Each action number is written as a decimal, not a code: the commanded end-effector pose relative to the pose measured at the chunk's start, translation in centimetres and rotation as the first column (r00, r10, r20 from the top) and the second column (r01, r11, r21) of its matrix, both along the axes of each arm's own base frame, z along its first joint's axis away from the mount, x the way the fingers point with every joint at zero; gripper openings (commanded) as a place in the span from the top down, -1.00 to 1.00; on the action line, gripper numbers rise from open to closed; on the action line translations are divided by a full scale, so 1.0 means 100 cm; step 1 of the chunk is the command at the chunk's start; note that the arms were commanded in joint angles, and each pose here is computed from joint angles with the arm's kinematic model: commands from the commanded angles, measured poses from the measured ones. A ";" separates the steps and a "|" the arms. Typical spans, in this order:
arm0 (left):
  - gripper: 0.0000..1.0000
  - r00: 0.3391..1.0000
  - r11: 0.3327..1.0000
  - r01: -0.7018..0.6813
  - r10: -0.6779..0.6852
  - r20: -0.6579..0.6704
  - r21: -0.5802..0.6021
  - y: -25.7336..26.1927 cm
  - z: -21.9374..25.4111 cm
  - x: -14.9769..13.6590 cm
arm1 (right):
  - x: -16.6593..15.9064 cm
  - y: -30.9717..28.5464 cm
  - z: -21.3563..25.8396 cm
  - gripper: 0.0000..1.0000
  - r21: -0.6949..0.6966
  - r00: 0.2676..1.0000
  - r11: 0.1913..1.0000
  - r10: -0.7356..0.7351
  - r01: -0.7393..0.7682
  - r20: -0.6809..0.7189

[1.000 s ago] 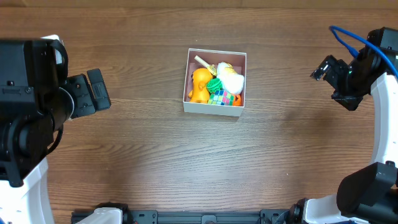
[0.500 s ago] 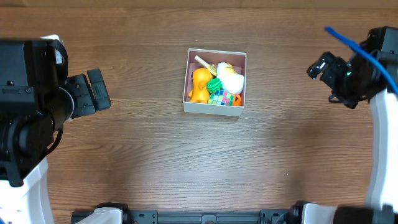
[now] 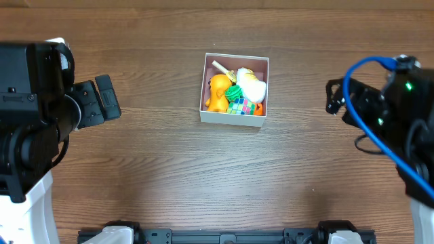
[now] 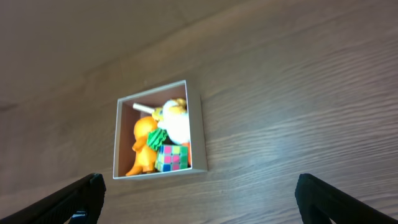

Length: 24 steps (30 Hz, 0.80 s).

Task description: Pack container

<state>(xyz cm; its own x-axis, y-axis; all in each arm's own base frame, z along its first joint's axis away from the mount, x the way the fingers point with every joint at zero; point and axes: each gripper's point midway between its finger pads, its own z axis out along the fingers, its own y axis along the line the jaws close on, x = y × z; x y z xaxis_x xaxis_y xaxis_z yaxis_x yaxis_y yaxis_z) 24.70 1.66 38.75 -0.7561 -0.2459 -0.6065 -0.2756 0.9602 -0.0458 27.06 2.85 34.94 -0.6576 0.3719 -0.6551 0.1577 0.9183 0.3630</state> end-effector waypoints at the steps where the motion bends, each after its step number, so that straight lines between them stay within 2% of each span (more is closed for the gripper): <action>1: -1.00 1.000 1.000 -0.011 0.011 -0.006 0.010 0.004 -0.001 0.001 | -0.016 -0.012 0.022 -1.00 -0.044 0.995 0.998 -0.049 0.053 0.092; 5: -1.00 1.000 1.000 -0.011 0.011 -0.006 0.010 0.004 -0.001 0.001 | -0.020 -0.022 0.031 -1.00 -0.069 0.985 0.993 -0.090 0.101 0.148; 10: -1.00 1.000 1.000 -0.011 0.011 -0.006 0.010 0.004 -0.001 0.001 | -0.010 -0.022 0.036 -1.00 -0.049 0.950 0.992 -0.094 0.113 0.297; 16: -1.00 1.000 1.000 -0.011 0.011 -0.006 0.010 0.004 -0.001 0.001 | -0.017 -0.031 -0.016 -1.00 -0.084 0.930 0.985 -0.111 0.149 0.351; 24: -1.00 1.000 1.000 -0.011 0.011 -0.006 0.010 0.004 -0.001 0.001 | -0.049 -0.044 -0.100 -1.00 -0.104 0.923 0.973 -0.160 0.208 0.350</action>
<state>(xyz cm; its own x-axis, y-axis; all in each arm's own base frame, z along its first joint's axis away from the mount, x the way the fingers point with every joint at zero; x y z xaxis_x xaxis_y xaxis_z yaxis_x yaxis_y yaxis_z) 24.69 1.66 38.70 -0.7572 -0.2459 -0.6051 -0.2756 0.9602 -0.0452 23.15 -0.70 26.81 -0.3452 0.3614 -0.8661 0.1889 0.9307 0.3131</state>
